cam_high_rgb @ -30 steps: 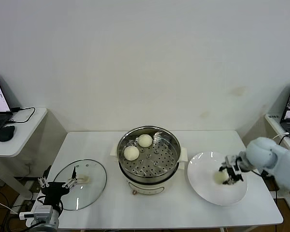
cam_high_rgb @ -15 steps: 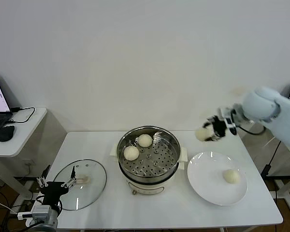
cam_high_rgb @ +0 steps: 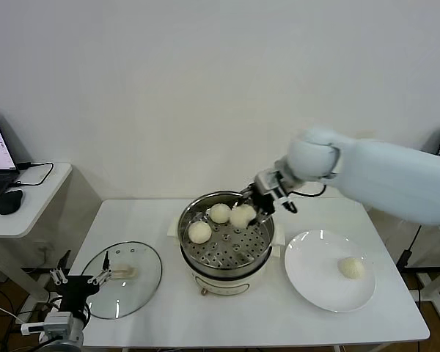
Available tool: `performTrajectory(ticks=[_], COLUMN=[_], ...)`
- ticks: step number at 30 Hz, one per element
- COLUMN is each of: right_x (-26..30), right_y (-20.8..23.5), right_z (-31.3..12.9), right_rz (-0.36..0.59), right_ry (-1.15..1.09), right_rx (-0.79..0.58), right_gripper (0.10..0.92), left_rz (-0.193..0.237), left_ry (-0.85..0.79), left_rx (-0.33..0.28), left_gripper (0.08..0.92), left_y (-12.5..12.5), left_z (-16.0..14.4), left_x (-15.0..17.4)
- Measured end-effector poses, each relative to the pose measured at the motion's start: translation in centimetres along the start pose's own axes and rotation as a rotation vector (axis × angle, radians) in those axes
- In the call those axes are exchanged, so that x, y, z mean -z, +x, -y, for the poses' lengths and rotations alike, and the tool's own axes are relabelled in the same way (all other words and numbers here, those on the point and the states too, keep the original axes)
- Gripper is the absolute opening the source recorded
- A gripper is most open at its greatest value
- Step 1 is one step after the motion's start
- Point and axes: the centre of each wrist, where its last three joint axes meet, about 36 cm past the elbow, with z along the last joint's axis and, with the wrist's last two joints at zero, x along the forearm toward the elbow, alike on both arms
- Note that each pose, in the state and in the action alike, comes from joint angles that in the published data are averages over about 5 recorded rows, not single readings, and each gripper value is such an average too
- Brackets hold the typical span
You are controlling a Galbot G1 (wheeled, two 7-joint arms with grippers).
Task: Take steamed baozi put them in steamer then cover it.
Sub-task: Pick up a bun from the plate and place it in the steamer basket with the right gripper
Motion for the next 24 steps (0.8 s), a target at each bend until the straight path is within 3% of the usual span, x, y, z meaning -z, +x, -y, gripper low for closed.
performTrajectory(ticks=[13,24], right_x=[3.5,4.4], right_y=[-5.4,-7.9], right_z=[1.6,1.1], right_rz=[0.005,0.018], right_ry=[0.414,0.582], right_rx=[0.109,0.167], right_gripper=[0.569,0.578], left_rz=[-0.003,-0.004], left_ry=[0.016,0.023], left_rx=[0.010,0.022], left_gripper=[0.823,0.823], left_y=[0.1,0.3], left_z=[0.1,0.1], left_x=[-0.1,-0.3])
